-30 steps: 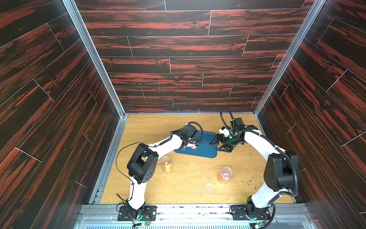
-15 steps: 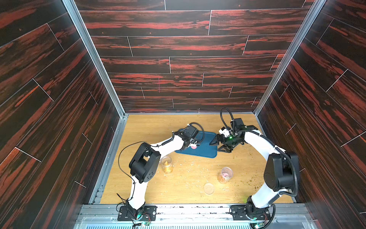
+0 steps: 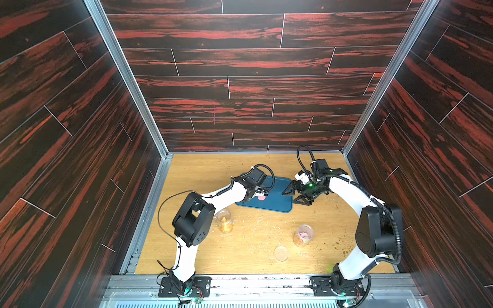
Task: Pour the cookies out of the jar
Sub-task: Pour the cookies in the jar onto the tray.
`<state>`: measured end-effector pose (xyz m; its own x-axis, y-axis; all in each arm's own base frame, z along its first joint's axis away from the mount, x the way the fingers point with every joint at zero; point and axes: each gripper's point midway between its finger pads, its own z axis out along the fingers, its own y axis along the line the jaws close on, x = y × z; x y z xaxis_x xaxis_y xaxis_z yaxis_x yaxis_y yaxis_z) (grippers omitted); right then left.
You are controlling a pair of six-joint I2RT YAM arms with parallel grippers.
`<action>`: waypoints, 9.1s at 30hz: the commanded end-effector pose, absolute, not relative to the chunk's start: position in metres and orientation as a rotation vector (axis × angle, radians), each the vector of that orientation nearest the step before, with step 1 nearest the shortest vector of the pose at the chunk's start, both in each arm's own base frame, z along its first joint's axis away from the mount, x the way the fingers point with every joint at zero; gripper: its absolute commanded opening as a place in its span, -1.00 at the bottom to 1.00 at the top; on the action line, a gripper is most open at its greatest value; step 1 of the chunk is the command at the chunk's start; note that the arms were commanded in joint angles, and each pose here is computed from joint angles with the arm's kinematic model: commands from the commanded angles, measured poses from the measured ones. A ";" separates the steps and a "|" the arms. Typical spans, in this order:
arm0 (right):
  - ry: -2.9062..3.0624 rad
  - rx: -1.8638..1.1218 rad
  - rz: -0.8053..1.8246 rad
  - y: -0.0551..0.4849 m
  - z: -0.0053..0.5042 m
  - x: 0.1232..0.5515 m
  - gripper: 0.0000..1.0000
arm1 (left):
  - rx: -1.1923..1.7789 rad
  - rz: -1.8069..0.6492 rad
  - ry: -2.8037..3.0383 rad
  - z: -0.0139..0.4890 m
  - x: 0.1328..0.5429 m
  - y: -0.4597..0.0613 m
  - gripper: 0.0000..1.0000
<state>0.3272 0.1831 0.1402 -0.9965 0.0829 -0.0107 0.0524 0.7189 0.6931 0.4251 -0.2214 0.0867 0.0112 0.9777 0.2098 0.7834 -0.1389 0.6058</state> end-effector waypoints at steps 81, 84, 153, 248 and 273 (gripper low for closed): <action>2.826 0.091 1.220 0.186 0.151 0.324 0.71 | 2.061 1.132 1.636 0.131 0.423 -0.231 -1.00; 2.827 0.087 1.219 0.185 0.151 0.323 0.71 | 2.071 1.139 1.664 0.126 0.418 -0.221 -1.00; 2.686 0.108 1.220 0.179 0.179 0.338 0.71 | 1.713 0.368 2.117 0.140 0.376 -0.236 -1.00; 2.644 0.050 1.414 0.216 0.174 0.325 0.70 | 0.260 -1.063 3.047 0.152 0.333 -0.313 -0.68; 2.601 0.122 1.422 0.217 0.163 0.329 0.70 | -0.597 -1.718 2.708 0.172 0.381 -0.321 -0.58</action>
